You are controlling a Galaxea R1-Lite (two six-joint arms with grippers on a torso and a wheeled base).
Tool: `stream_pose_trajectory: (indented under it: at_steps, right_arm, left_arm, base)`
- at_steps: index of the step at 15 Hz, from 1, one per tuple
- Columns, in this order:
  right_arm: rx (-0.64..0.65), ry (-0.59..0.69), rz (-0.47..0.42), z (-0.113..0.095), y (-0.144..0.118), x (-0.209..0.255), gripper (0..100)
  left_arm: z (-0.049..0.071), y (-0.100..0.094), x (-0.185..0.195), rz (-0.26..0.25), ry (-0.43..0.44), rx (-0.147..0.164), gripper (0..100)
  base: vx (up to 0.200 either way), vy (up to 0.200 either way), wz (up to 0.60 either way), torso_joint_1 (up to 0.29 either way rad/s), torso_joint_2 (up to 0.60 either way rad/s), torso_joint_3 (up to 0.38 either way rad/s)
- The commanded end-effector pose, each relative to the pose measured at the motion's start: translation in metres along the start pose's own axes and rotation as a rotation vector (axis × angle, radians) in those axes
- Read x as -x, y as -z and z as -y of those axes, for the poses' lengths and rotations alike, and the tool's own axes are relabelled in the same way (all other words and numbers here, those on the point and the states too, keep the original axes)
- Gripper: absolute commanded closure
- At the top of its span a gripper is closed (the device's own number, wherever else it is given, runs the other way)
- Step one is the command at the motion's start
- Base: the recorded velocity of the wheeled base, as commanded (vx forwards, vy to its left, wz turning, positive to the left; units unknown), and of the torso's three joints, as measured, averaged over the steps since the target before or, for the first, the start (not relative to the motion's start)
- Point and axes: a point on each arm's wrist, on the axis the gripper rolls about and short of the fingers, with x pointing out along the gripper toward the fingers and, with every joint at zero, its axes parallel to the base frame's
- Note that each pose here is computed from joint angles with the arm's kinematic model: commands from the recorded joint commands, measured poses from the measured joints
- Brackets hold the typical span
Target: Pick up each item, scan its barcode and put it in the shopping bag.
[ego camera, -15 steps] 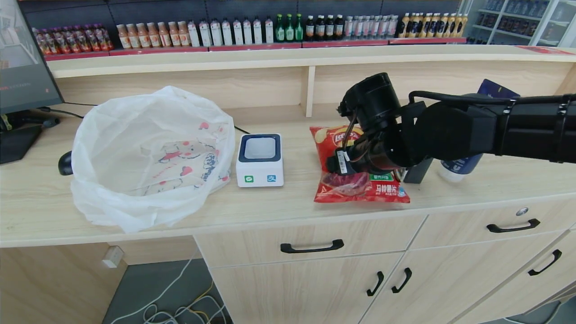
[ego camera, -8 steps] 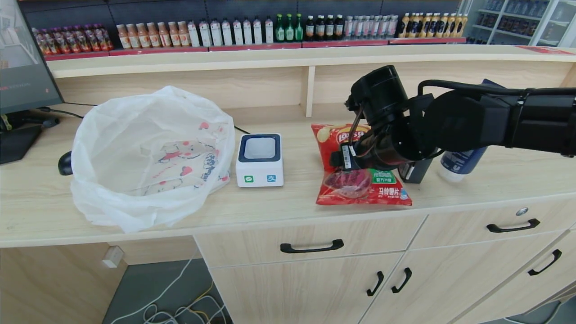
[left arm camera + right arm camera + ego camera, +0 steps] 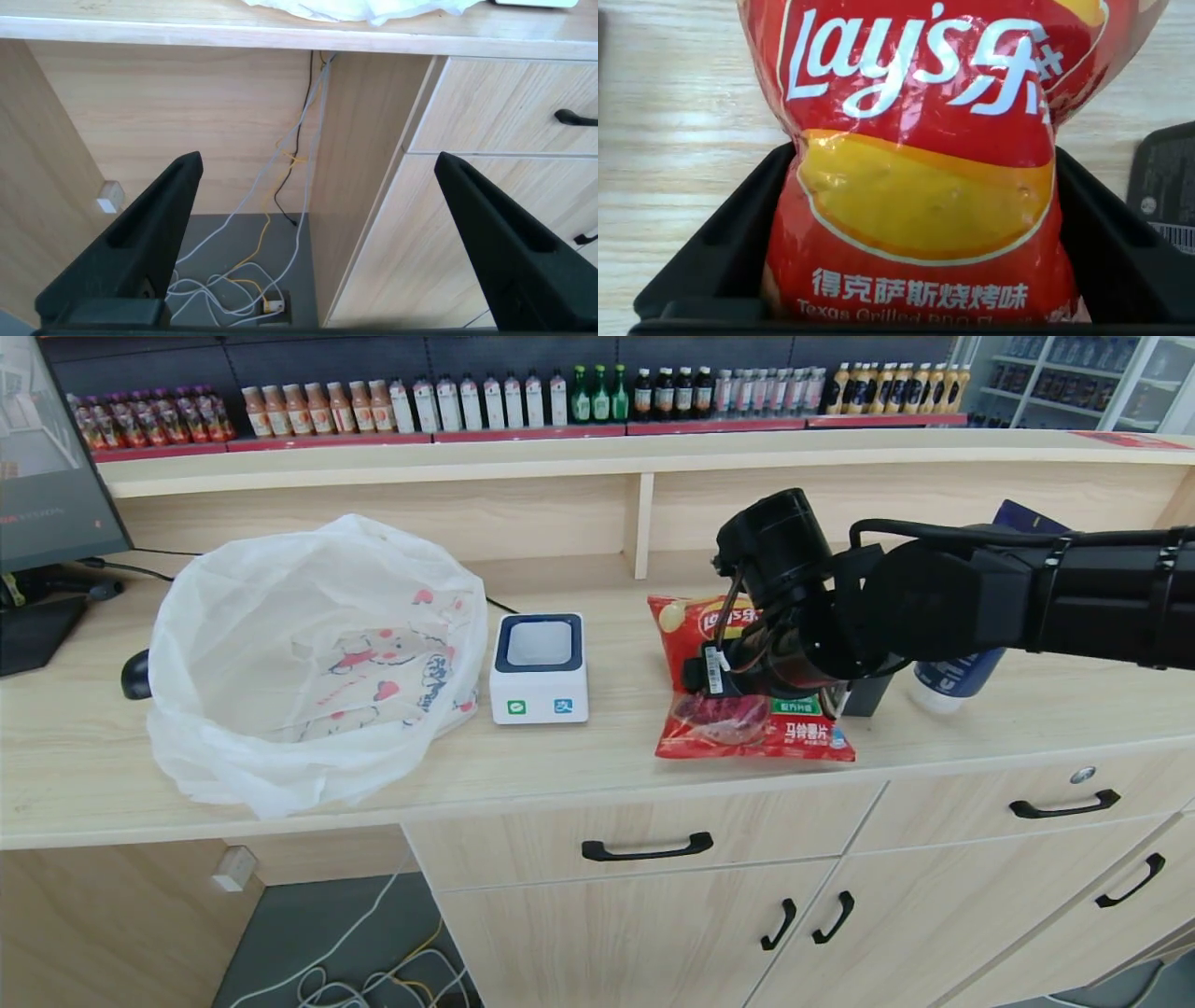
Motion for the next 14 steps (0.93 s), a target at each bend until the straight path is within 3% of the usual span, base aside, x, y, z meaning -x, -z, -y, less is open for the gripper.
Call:
stream_pose_trajectory:
  at_steps: [1, 4, 5, 14]
  right_arm:
    - [-0.015, 0.019, 0.009, -0.005, 0.001, 0.001, 0]
    - [-0.065, 0.048, -0.001, -0.009, 0.005, -0.002, 0]
    - [-0.063, 0.047, -0.004, -0.008, 0.006, 0.0, 100]
    - [-0.079, 0.033, 0.023, -0.004, -0.002, 0.01, 100]
  left_arm:
    - [0.0, 0.0, 0.0, 0.001, -0.001, 0.0, 0]
    - [0.0, 0.0, 0.0, 0.001, -0.001, 0.0, 0]
    - [0.0, 0.0, 0.0, 0.001, -0.001, 0.0, 0]
    - [0.0, 0.0, 0.0, 0.001, -0.001, 0.0, 0]
  base:
    - [0.0, 0.0, 0.0, 0.0, 0.0, 0.0]
    - [0.0, 0.0, 0.0, 0.0, 0.0, 0.0]
    - [0.0, 0.0, 0.0, 0.0, 0.0, 0.0]
    - [0.0, 0.0, 0.0, 0.0, 0.0, 0.0]
